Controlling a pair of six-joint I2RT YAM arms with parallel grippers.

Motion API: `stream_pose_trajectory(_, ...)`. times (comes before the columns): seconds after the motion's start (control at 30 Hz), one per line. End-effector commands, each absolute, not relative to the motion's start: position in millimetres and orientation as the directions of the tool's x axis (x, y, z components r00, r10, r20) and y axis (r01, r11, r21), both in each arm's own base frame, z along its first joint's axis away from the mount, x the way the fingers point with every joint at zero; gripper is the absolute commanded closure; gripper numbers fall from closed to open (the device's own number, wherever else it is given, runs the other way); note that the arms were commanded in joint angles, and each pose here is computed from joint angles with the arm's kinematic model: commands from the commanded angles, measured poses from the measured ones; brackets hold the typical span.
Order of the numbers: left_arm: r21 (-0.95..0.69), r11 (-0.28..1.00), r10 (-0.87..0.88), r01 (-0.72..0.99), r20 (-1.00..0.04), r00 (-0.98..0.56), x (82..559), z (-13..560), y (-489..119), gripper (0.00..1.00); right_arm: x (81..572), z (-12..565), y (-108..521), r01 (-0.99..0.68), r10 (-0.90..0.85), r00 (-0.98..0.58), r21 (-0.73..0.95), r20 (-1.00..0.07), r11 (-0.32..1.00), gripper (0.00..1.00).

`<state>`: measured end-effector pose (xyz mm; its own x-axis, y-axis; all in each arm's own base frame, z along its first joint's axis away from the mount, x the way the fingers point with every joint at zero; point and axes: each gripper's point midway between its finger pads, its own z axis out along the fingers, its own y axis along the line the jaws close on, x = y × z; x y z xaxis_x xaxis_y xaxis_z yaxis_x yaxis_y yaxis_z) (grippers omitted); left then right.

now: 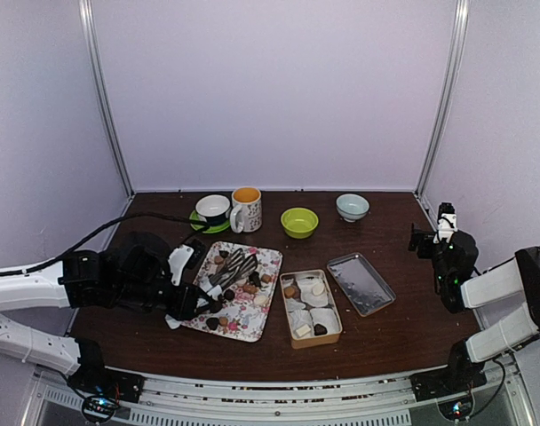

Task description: Pack the chocolate

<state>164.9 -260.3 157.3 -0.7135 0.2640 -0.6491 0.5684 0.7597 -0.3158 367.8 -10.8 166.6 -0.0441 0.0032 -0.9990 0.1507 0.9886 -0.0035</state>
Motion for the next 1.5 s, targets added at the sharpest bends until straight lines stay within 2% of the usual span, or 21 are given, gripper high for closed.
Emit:
stream_pose_trajectory(0.0, -0.335, 0.740, 0.253, 0.584, -0.665, -0.702, 168, 156, -266, 0.59, 371, 175, -15, 0.171, 0.011, -0.020, 0.007, -1.000, 0.985, 0.00)
stream_pose_trajectory(0.3, -0.331, 0.753, 0.261, 0.569, -0.644, -0.719, 169, 142, -262, 0.59, 377, 187, -7, 0.125, -0.005, -0.063, -0.013, -0.998, 0.992, 0.00)
stream_pose_trajectory(0.43, -0.321, 0.773, 0.262, 0.547, -0.623, -0.737, 172, 129, -258, 0.59, 381, 187, -2, 0.099, -0.011, -0.183, -0.030, -0.983, 0.995, 0.00)
stream_pose_trajectory(0.7, -0.238, 0.811, 0.316, 0.534, -0.590, -0.743, 194, 109, -259, 0.60, 371, 185, 12, 0.041, 0.034, -0.301, 0.023, -0.953, 0.999, 0.00)
stream_pose_trajectory(0.97, -0.213, 0.837, 0.315, 0.504, -0.565, -0.762, 201, 96, -261, 0.60, 351, 169, 41, 0.015, 0.083, -0.517, 0.089, -0.852, 0.996, 0.00)
stream_pose_trajectory(1.07, -0.206, 0.855, 0.278, 0.476, -0.593, -0.756, 206, 103, -256, 0.62, 341, 164, 62, -0.031, 0.073, -0.559, 0.109, -0.826, 0.994, 0.00)
stream_pose_trajectory(1.23, -0.232, 0.866, 0.162, 0.443, -0.707, -0.688, 220, 145, -245, 0.60, 326, 151, 102, -0.108, 0.035, -0.639, 0.134, -0.768, 0.985, 0.00)
stream_pose_trajectory(1.47, -0.240, 0.904, 0.075, 0.355, -0.726, -0.683, 246, 152, -231, 0.61, 304, 120, 148, -0.228, -0.091, -0.752, 0.127, -0.653, 0.965, 0.02)
